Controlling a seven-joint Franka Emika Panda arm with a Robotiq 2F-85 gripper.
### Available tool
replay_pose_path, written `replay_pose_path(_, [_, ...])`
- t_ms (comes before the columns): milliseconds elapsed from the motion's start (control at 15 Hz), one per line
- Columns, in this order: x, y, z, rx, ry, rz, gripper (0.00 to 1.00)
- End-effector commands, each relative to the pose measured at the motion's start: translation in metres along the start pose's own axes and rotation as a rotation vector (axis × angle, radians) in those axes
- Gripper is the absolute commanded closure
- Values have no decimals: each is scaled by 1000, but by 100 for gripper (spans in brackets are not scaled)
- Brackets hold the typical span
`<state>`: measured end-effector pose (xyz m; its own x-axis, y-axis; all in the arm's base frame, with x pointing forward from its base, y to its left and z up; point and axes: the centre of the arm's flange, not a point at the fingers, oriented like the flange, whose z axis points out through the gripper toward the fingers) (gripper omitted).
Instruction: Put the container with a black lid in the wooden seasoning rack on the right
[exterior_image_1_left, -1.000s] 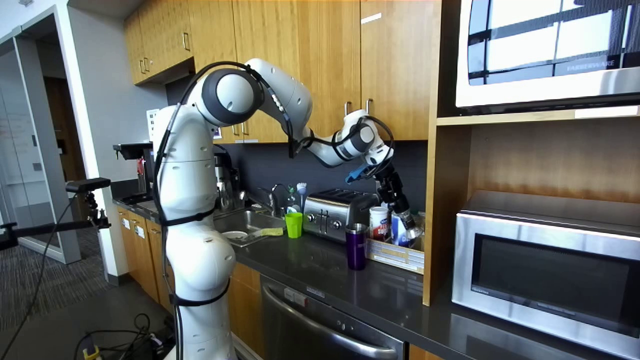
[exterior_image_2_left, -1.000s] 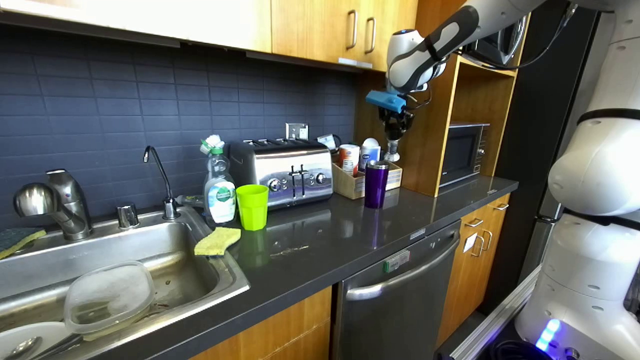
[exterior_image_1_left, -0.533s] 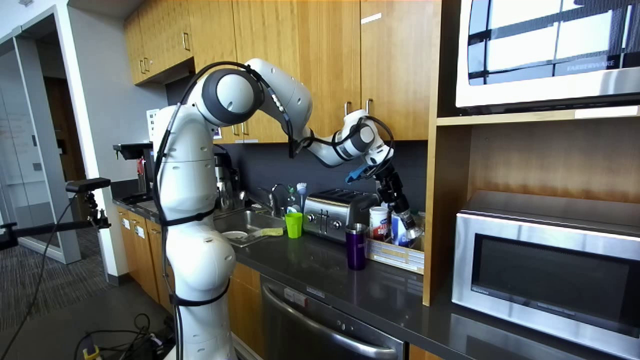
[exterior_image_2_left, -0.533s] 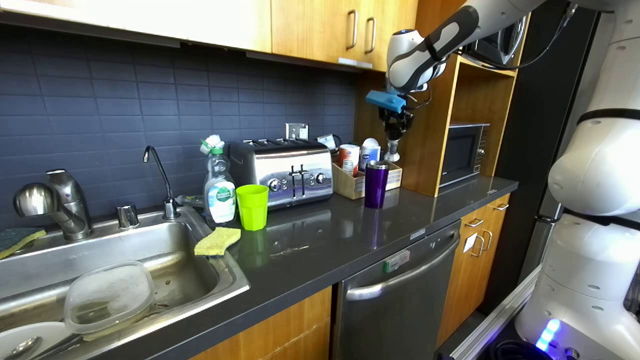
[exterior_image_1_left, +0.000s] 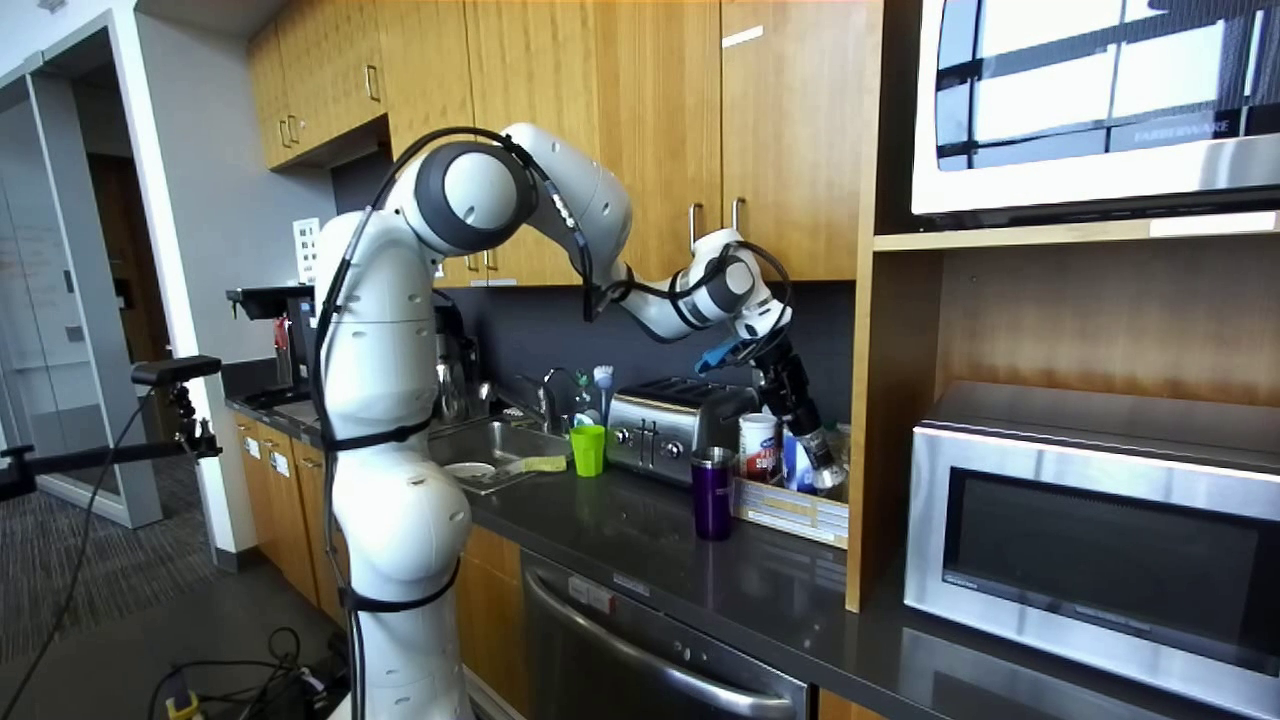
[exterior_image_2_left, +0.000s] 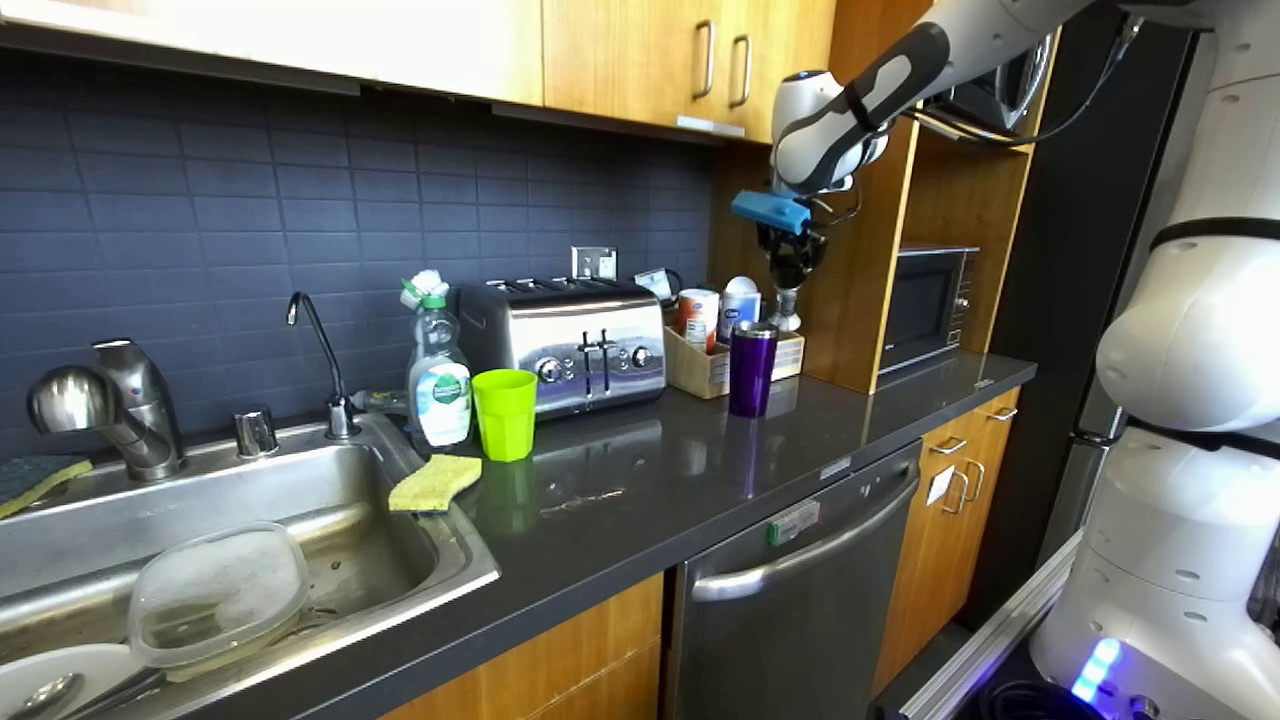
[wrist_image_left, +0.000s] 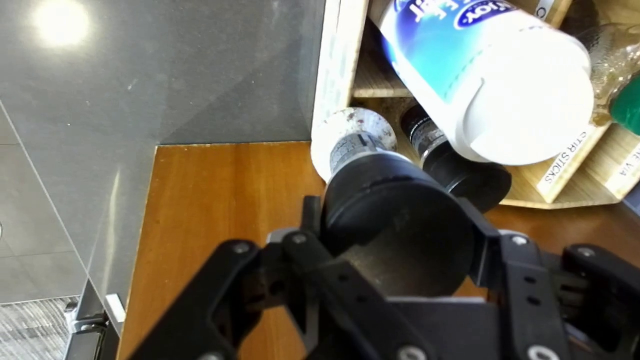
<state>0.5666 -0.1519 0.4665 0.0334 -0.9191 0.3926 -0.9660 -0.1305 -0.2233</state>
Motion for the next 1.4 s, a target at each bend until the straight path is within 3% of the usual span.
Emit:
replay_pose_path(0, [5,-15,5,23,1,17,61])
replay_pose_path(533, [18,-28,21,53,26,27,61])
replay_pose_path(1333, [19,-34,54,9,-15,21,61])
